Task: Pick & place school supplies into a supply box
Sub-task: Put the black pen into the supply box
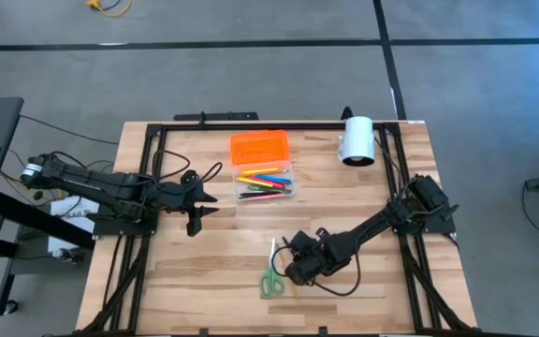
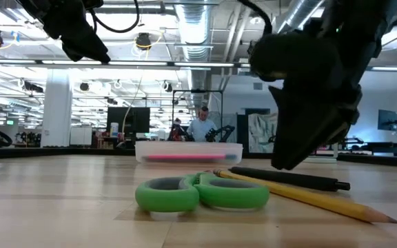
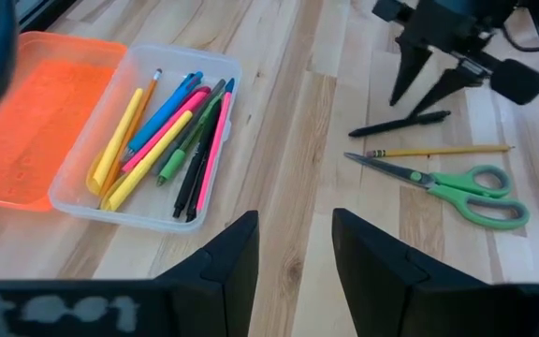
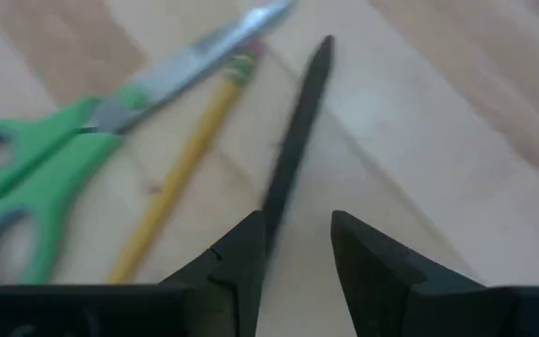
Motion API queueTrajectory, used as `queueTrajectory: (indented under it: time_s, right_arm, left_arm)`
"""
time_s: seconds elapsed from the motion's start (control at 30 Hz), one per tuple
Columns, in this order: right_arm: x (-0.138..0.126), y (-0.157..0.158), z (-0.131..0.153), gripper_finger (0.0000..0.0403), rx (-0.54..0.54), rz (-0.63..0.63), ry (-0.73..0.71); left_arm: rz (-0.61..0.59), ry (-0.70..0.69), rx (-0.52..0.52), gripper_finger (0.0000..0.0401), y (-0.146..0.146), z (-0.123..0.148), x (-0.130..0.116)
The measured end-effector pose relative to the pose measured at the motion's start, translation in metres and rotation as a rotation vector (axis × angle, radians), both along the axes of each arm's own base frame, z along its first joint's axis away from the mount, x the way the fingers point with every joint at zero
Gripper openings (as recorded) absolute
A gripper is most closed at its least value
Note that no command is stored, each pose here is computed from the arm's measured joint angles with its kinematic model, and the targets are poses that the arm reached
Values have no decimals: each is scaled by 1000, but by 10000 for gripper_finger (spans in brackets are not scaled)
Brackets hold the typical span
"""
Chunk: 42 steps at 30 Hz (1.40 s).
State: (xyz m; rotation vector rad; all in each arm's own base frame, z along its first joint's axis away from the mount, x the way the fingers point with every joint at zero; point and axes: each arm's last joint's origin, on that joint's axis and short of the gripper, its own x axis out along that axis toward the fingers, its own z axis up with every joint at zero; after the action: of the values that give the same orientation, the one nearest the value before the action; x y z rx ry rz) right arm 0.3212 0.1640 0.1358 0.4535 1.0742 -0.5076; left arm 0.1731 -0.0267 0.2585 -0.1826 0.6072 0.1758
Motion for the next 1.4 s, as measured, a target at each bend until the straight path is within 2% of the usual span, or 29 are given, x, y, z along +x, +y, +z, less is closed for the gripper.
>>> queueTrajectory:
  time_s: [0.43, 0.8, 0.93, 1.17, 1.4]
  right_arm:
    - [1, 4, 1, 118, 11, 29, -22]
    - [0, 9, -16, 117, 58, 42, 32]
    - [-2, 6, -16, 93, 42, 34, 57]
    - [-2, -3, -18, 13, 50, 24, 108]
    - [1, -11, -18, 37, 71, 7, 135]
  left_arm:
    - [3, -1, 1, 125, 0, 0, 0]
    - [6, 1, -2, 125, 0, 0, 0]
    - [6, 1, -2, 125, 0, 0, 0]
    - [6, 1, -2, 125, 0, 0, 0]
    - [7, 1, -1, 125, 0, 0, 0]
